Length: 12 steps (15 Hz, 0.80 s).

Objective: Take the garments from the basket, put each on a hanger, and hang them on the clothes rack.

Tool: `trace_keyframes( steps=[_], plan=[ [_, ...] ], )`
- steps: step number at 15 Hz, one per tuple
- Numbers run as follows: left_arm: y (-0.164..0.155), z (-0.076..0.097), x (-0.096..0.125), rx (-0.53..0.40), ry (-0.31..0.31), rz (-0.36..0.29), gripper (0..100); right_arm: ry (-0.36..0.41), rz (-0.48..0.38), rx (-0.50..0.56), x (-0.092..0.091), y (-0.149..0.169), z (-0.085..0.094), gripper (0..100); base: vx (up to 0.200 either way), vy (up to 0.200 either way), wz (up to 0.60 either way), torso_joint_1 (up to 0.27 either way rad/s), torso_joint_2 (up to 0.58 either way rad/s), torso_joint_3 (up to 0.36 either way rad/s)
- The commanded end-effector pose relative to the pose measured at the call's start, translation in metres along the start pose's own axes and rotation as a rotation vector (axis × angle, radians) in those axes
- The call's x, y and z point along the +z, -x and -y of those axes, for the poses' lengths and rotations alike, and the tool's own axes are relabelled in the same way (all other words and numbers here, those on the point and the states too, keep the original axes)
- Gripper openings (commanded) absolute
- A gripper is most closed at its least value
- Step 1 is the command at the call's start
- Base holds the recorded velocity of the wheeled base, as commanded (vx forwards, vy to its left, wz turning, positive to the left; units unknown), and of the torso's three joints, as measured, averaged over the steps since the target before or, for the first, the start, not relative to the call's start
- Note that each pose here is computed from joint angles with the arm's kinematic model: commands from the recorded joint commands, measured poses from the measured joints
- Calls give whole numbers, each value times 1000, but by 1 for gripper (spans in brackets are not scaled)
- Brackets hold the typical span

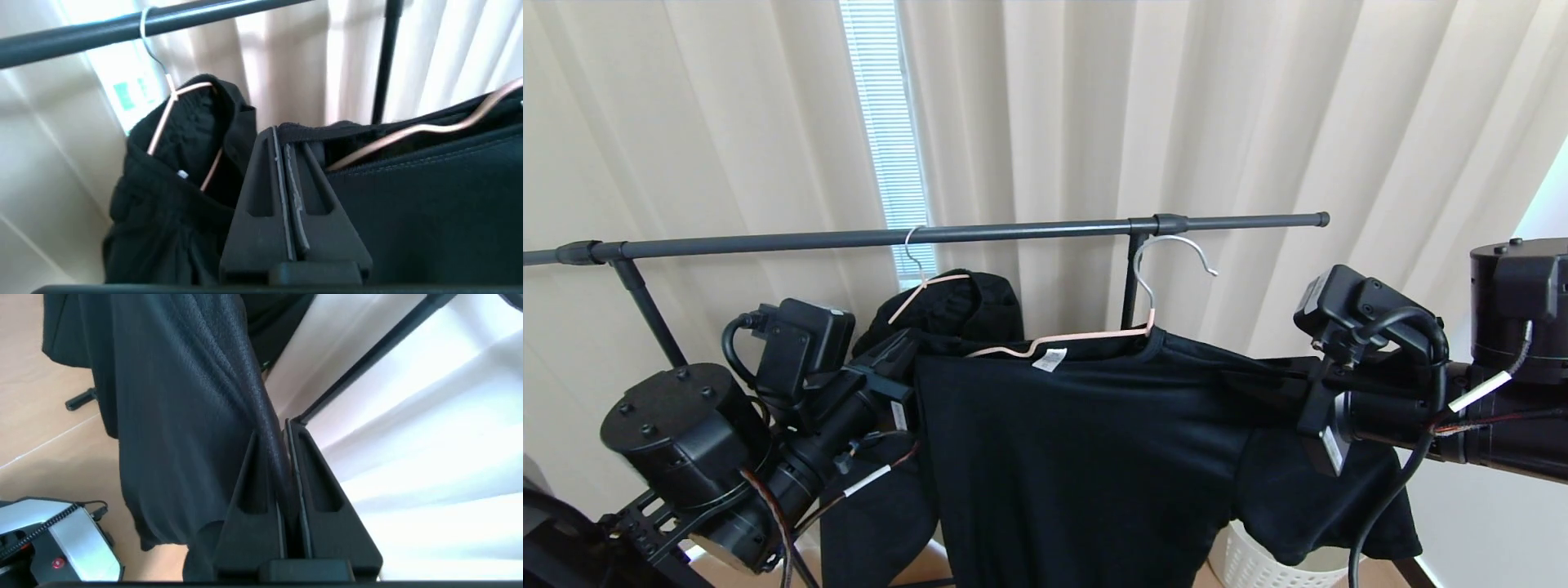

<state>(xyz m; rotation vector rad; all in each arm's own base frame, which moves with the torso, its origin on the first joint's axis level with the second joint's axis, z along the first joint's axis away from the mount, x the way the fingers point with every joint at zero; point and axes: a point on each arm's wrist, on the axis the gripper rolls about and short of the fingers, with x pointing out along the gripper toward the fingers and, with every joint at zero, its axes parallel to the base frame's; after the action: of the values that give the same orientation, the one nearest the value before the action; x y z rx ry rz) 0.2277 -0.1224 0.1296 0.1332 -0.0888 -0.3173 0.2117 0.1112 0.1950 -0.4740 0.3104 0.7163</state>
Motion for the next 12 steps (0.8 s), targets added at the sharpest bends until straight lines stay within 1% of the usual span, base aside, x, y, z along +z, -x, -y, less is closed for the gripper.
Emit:
trace_keyframes(
  steps=[1, 2, 3, 5, 6, 7, 8, 9, 11, 12],
  plan=[
    [2, 3, 0, -12, 0, -1, 0, 0, -3, 4, 0, -2, 0, 0, 0, 0, 0, 0, 0, 0],
    [5, 13, 4, -35, 4, 10, 0, 1, -12, 17, -1, -9, -2, 0, 0, 0, 0, 0, 0, 0],
    [8, 18, 5, -45, 6, 12, 0, 4, -8, 26, 0, -13, -4, 0, 0, 0, 0, 0, 0, 0],
    [11, 22, 4, -60, 6, 5, 0, 7, -5, 7, 0, -19, -5, 0, 0, 0, 0, 0, 0, 0],
    [12, 26, 5, -77, 10, 8, 0, 3, 1, 9, 0, -23, -8, 0, 0, 0, 0, 0, 0, 0],
    [13, 28, 5, -84, 10, 7, 0, -9, 5, 30, 2, -25, -14, 0, 0, 0, 0, 0, 0, 0],
    [13, 28, 5, -84, 10, 7, 0, -10, 6, 32, 2, -25, -14, 0, 0, 0, 0, 0, 0, 0],
    [13, 28, 6, -86, 12, 10, 0, -26, 9, 47, 2, -25, -17, 0, 0, 0, 0, 0, 0, 0],
    [13, 30, 7, -90, 11, 13, 0, -31, 18, 83, 4, -26, -24, 0, 0, 0, 0, 0, 0, 0],
    [15, 31, 9, -96, 16, 22, 0, -44, 14, 91, 4, -28, -25, 0, 0, 0, 0, 0, 0, 0]
  ],
)
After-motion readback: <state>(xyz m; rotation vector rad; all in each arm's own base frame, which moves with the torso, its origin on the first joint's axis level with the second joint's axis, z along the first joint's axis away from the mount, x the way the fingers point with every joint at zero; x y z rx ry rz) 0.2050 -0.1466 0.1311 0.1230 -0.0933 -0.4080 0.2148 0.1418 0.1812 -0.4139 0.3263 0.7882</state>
